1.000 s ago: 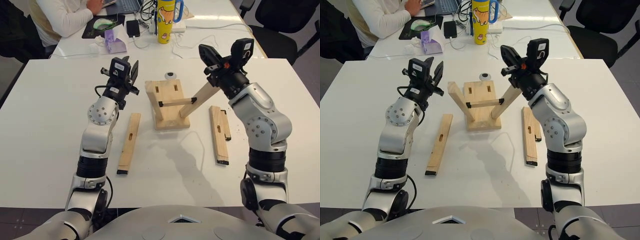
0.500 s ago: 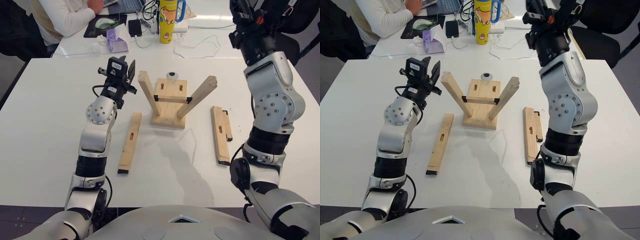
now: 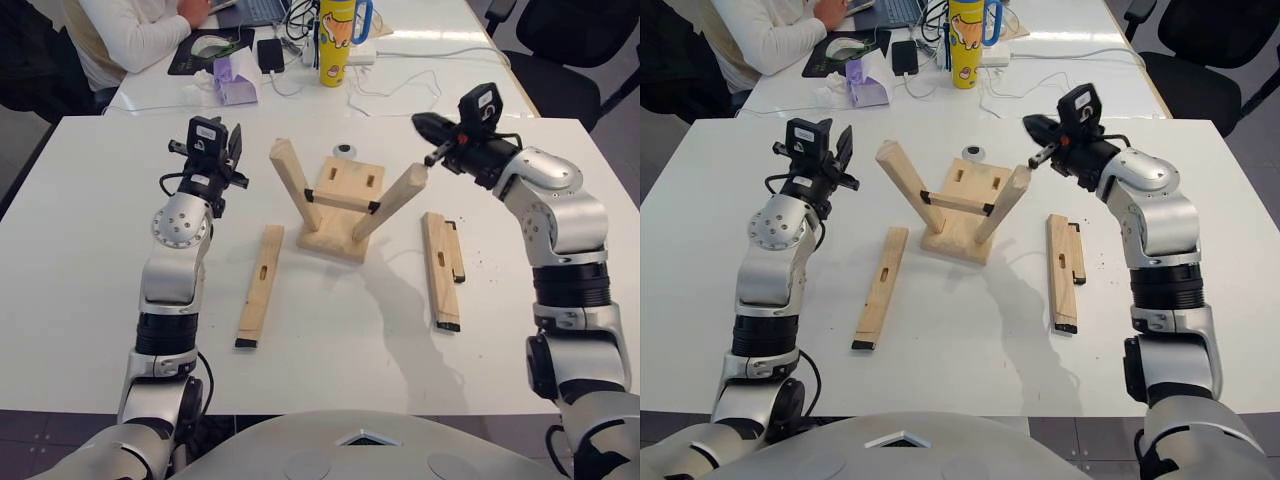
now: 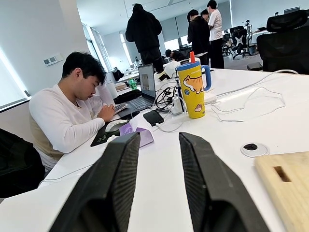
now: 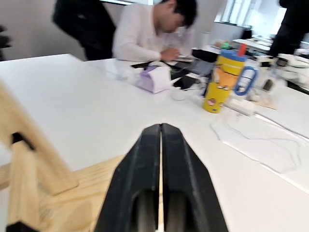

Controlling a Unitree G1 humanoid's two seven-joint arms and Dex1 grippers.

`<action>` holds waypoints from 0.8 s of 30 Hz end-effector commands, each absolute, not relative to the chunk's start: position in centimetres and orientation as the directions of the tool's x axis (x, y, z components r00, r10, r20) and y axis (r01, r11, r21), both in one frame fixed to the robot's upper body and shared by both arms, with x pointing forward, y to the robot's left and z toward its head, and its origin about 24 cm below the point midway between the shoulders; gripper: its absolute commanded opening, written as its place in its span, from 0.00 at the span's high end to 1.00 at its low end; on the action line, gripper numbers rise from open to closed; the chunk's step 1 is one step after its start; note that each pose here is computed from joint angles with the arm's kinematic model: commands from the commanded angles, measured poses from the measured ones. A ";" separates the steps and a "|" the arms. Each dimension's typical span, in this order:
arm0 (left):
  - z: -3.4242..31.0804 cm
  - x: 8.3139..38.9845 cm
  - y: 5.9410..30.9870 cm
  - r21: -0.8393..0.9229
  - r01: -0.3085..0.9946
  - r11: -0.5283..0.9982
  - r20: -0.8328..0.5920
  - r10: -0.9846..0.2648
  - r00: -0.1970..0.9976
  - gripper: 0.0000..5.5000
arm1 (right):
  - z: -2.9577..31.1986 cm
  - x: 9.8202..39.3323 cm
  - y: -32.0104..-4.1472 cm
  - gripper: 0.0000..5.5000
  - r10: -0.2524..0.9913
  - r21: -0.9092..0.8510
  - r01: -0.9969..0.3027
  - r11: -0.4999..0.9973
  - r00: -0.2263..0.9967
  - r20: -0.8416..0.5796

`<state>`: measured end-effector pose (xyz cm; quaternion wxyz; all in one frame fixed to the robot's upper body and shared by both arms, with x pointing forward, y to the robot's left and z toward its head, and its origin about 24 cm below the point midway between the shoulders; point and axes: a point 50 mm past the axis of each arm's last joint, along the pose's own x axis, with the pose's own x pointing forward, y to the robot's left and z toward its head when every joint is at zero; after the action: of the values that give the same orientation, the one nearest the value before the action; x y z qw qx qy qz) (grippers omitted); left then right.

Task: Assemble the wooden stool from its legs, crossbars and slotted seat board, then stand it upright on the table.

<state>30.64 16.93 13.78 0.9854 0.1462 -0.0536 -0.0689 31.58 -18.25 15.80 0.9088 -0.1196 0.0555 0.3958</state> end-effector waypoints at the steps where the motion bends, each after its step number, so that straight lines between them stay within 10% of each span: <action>1: 14.1 30.7 17.4 0.299 0.103 0.949 0.087 -0.135 0.987 0.73 | 14.0 28.2 -15.5 1.00 0.872 -0.072 -0.909 0.411 0.415 -0.258; 8: 14.2 30.7 17.3 0.292 0.099 0.951 0.091 -0.130 0.987 0.73 | 14.9 26.2 -9.9 1.00 0.956 -0.009 -0.964 0.266 0.265 -0.127; 13: 13.2 30.2 17.6 0.319 0.131 0.939 0.028 -0.147 0.989 0.73 | 14.1 31.2 -13.0 1.00 0.728 -0.114 -0.751 0.651 0.660 -0.186; 24: 6.9 21.5 17.3 0.230 0.840 0.492 -0.600 -0.608 0.521 0.73 | 8.5 34.4 -18.3 1.00 0.405 -0.395 -0.588 0.706 0.792 -0.457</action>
<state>22.49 17.77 6.91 0.8584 0.2569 0.2116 -0.3905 34.12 -18.57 9.49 0.9150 -0.2584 0.1585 0.2663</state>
